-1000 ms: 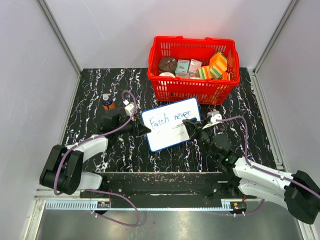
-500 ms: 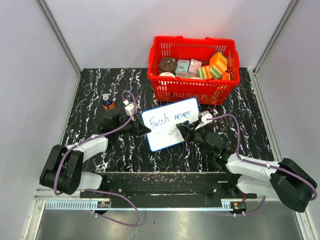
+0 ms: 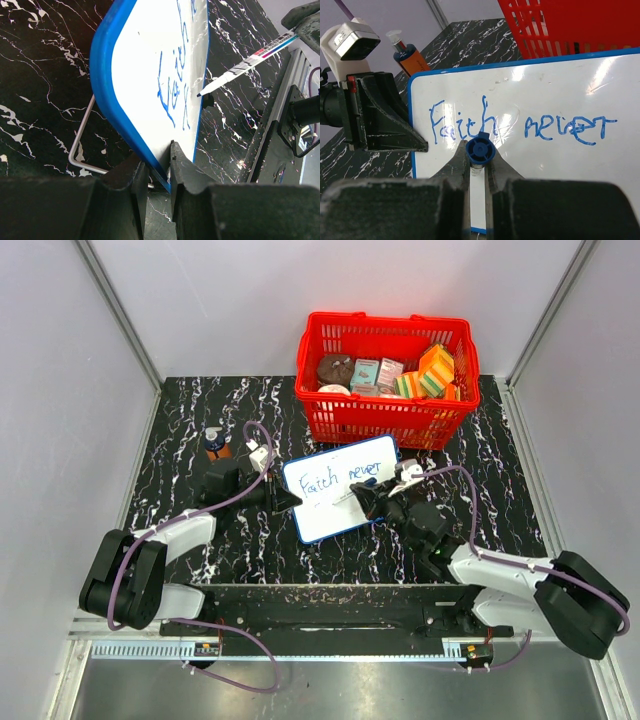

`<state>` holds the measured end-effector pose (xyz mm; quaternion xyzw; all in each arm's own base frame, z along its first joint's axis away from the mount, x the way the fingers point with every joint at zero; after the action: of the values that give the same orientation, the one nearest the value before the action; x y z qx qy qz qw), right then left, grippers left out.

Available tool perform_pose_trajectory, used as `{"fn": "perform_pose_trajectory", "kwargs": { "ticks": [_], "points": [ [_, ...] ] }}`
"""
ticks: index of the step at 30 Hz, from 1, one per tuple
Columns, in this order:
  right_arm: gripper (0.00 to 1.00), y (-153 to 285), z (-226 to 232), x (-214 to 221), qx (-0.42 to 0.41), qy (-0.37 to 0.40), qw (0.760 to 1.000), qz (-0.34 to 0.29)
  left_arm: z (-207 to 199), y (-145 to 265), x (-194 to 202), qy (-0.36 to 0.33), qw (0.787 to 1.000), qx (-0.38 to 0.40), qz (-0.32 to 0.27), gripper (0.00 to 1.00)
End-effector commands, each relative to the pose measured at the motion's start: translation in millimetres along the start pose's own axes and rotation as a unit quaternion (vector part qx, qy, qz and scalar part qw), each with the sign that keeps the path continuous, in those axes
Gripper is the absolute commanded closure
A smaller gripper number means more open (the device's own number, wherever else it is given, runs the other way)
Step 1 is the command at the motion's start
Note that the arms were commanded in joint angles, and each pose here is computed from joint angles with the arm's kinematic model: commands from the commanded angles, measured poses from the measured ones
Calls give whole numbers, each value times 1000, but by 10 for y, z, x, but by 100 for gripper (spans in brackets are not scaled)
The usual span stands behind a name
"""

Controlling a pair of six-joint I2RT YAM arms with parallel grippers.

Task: Write a sentence on the whiteboard
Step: Write with the whiteboard marker on the whiteboard.

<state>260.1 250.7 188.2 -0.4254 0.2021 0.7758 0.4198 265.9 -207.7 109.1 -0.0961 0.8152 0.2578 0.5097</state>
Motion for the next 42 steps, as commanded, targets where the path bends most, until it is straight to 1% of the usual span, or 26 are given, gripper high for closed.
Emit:
{"fn": "perform_pose_trajectory", "kwargs": {
  "ticks": [1,9,16,39,42],
  "points": [
    [100,-111,78,-236,-1,-3,999,-41,254,8,-75,-76,995,-56,-6,100],
    [100,-173,61,-174,2,0,999,-33,255,12,-77,-77,995,-58,-7,100],
    [100,-212,124,-130,-14,-4,1000,-22,255,12,-77,-77,995,-58,-7,100],
    [100,-98,-14,196,-5,-11,999,32,260,14,-71,-76,995,-59,-6,100],
    [100,-70,-49,193,1,-13,1000,28,261,13,-78,-77,995,-59,-6,100]
  ]
}}
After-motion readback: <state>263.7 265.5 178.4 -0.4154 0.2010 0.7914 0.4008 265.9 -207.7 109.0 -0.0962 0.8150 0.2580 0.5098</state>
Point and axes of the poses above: each gripper's point midway between its finger pads, its own y axis back along the fingers, its own z axis along the line the jaws close on, x = y × z, the point moved 1 cm from there along y, back along the fingers, and after that the axes turned 12 degrees about -y, right-handed, at the moved point
